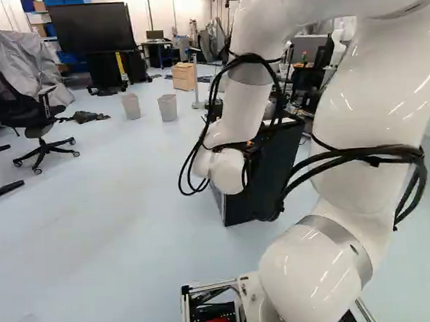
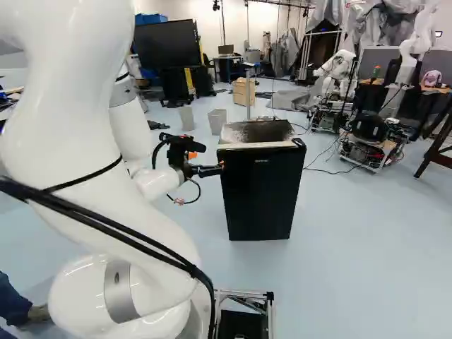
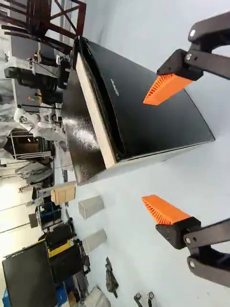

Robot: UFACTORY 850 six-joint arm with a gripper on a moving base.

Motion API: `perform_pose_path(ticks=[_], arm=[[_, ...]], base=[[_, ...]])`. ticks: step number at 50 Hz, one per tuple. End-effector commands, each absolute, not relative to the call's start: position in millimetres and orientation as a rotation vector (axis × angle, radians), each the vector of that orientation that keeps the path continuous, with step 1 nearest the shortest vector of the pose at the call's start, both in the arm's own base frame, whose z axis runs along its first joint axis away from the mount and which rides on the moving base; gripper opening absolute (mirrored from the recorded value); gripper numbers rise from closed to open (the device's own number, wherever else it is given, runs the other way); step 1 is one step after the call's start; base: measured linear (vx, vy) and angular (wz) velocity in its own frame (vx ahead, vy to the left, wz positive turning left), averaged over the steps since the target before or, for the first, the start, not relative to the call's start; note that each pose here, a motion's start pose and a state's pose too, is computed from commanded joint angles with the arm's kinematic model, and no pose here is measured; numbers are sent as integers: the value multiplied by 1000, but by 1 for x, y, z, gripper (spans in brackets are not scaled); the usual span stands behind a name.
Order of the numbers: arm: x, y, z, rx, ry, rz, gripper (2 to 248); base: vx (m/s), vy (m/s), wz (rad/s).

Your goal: Grab a drink from the fridge

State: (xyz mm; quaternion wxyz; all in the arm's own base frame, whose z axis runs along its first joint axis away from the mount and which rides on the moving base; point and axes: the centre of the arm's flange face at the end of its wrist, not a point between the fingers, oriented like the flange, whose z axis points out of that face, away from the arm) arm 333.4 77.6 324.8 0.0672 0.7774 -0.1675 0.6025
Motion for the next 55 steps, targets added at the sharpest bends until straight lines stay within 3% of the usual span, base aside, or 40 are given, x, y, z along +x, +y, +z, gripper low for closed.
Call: perform_pose_path(ticks=[55], arm=[[386,130,276,2048,-690,1772,247]], base=[[0,0,0]])
